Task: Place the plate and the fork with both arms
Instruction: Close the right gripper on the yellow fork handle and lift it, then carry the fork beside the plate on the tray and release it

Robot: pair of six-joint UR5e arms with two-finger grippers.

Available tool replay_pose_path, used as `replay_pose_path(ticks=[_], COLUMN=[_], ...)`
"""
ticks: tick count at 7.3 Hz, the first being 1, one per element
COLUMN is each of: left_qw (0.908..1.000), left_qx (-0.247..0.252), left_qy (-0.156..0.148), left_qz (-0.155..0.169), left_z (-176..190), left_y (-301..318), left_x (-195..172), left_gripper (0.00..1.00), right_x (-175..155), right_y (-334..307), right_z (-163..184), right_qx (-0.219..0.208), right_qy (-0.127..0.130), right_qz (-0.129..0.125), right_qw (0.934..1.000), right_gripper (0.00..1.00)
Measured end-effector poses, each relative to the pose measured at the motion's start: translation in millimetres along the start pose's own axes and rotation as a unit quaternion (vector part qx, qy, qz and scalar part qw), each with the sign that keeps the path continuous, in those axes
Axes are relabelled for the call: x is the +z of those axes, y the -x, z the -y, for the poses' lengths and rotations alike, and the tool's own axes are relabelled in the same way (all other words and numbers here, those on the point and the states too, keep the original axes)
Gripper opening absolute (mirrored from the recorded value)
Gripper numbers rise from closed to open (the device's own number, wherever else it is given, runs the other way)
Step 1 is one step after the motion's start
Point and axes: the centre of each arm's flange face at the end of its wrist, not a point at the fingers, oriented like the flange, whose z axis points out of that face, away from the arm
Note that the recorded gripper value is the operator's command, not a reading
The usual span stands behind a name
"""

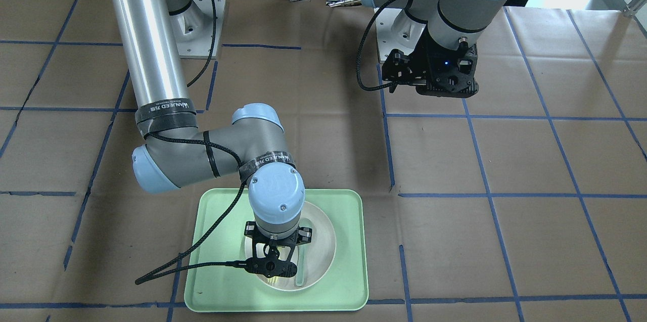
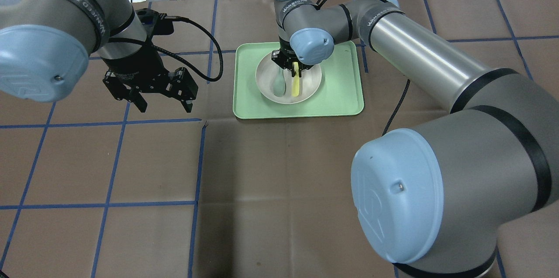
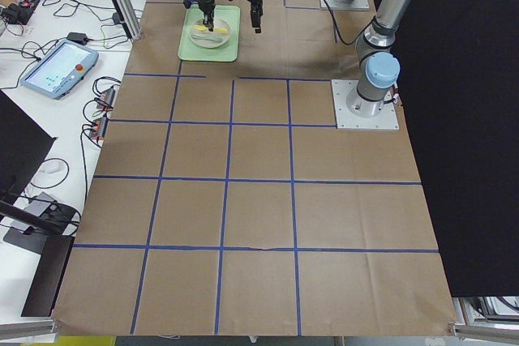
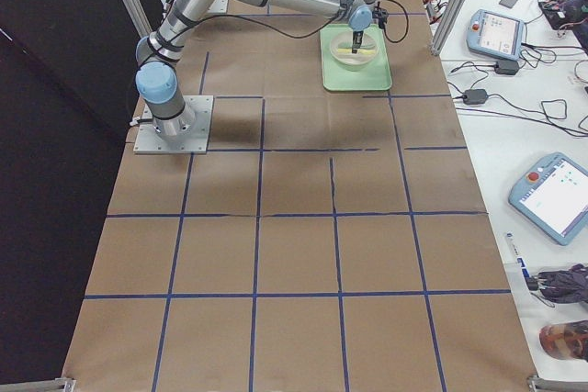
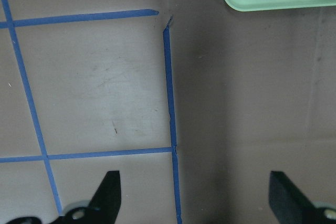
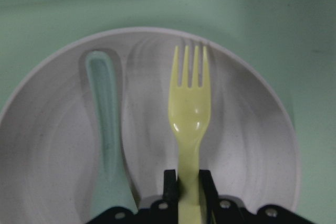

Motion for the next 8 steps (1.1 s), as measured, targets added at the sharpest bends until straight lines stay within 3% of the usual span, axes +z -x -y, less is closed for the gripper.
replay_pose_path(ticks=[4,6,8], left_qw=[1.0,1.0,1.0], left_qx=[0.0,0.0,0.0], left_qy=[-0.001,-0.002,-0.002], left_qz=[0.0,0.0,0.001], left_z=[0,0,0], left_y=[0,0,0], left_x=[1,1,1], left_gripper=[1.0,1.0,1.0], right_x=[-54,-53,-25], right_y=[-31,-87,-119], right_z=[-17,-9,3], right_qx=[-0.034,-0.046,-0.046], right_qy=[0.004,0.012,0.016], right_qz=[0.006,0.004,0.004], right_qw=[0.9994,0.9989,0.9988], right_gripper=[0.0,0.01,0.01])
